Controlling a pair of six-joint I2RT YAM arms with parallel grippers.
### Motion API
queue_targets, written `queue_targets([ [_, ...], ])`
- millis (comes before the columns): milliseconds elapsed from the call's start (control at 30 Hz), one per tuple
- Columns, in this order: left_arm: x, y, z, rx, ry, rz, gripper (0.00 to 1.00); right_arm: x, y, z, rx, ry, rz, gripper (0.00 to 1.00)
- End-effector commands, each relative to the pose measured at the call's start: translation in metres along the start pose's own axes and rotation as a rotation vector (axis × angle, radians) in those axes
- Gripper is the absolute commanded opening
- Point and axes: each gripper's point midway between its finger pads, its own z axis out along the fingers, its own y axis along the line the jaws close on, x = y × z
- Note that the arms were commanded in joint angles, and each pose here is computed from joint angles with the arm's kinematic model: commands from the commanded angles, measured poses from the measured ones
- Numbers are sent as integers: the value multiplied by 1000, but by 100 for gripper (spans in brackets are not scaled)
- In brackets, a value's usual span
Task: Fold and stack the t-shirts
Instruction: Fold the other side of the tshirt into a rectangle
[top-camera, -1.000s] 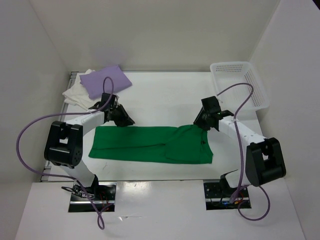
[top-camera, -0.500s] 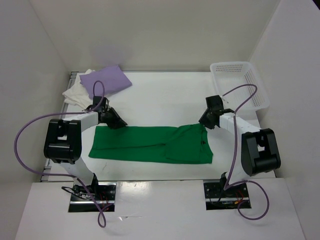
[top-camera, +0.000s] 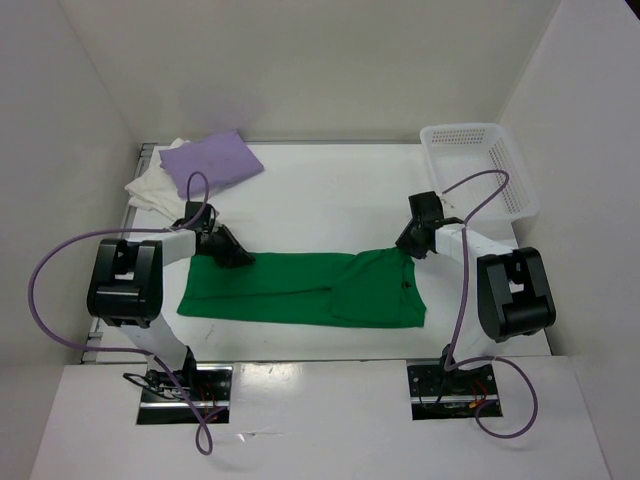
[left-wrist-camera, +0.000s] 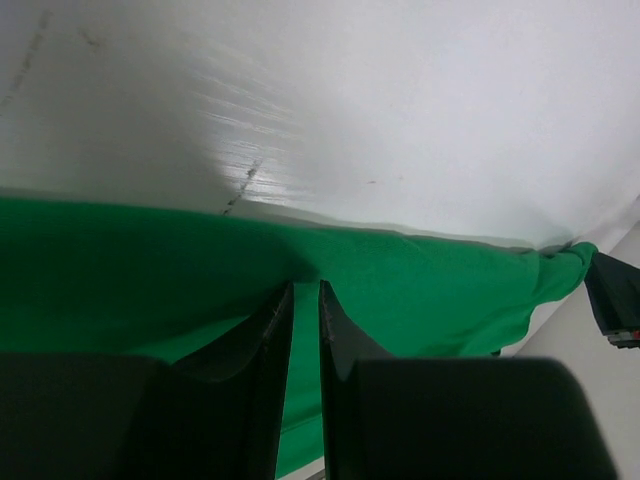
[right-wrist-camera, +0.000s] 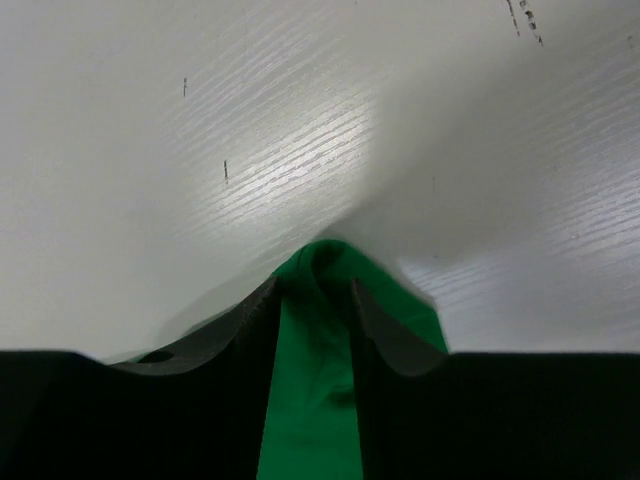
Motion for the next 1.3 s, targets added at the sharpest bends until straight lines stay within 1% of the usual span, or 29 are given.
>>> queue_targets([
  [0,-3,9,3,2,-1,-7,23,-21,17,-1,-38,-66,7,40],
  [167,-6,7,4,7,-7,-2,21,-22,16,-1,-32,-73,7,37],
  [200,-6,7,4,7,-7,-2,21,-21,17,2,-39,-65,-3,26],
  [267,-12,10,5,-2,-19,-10,20,-19,16,4,-33,-59,-4,16],
  [300,-12,10,5,-2,-19,-10,20,-19,16,4,-33,-59,-4,7],
  [367,-16,13,4,-11,-31,-18,19,-23,12,5,-11,-80,6,2],
  [400,-17,16,3,-17,-31,-29,17,-25,11,2,-4,-90,7,1],
  [500,-27,26,-1,-42,-59,-59,16,-33,-2,-1,45,-108,22,0],
  [533,-27,33,-1,-58,-64,-73,14,-33,-2,-1,45,-108,22,0],
  [633,-32,45,-7,-67,-82,-112,13,-35,-14,0,65,-109,43,0],
  [767,-35,53,-12,-81,-96,-133,13,-35,-14,0,65,-109,43,0],
  [833,-39,52,-15,-75,-110,-135,13,-35,-18,0,86,-113,50,2],
  [900,-41,53,-16,-76,-116,-143,14,-34,-17,0,80,-107,50,6],
  [933,-42,51,-18,-71,-122,-139,14,-36,-15,-3,73,-114,52,15],
  [1000,-43,44,-22,-51,-121,-145,19,-36,-9,-12,36,-106,55,29],
  [1033,-45,38,-25,-33,-120,-139,21,-37,-9,-16,33,-109,56,39],
  [1067,-46,29,-32,-5,-132,-133,22,-39,-6,-23,21,-106,56,43],
  [1100,-51,22,-38,8,-147,-124,24,-48,1,-37,-17,-132,55,45],
  [1133,-62,6,-51,44,-192,-93,25,-53,5,-45,-34,-150,59,49],
  [1167,-63,-5,-57,60,-202,-72,29,-52,7,-52,-49,-143,49,49],
  [1200,-66,-12,-64,71,-218,-49,31,-58,11,-63,-71,-166,54,50],
  [1233,-67,-29,-71,102,-236,1,33,-55,13,-68,-83,-157,47,50],
  [1267,-75,-46,-80,130,-265,54,35,-49,18,-74,-97,-152,29,47],
])
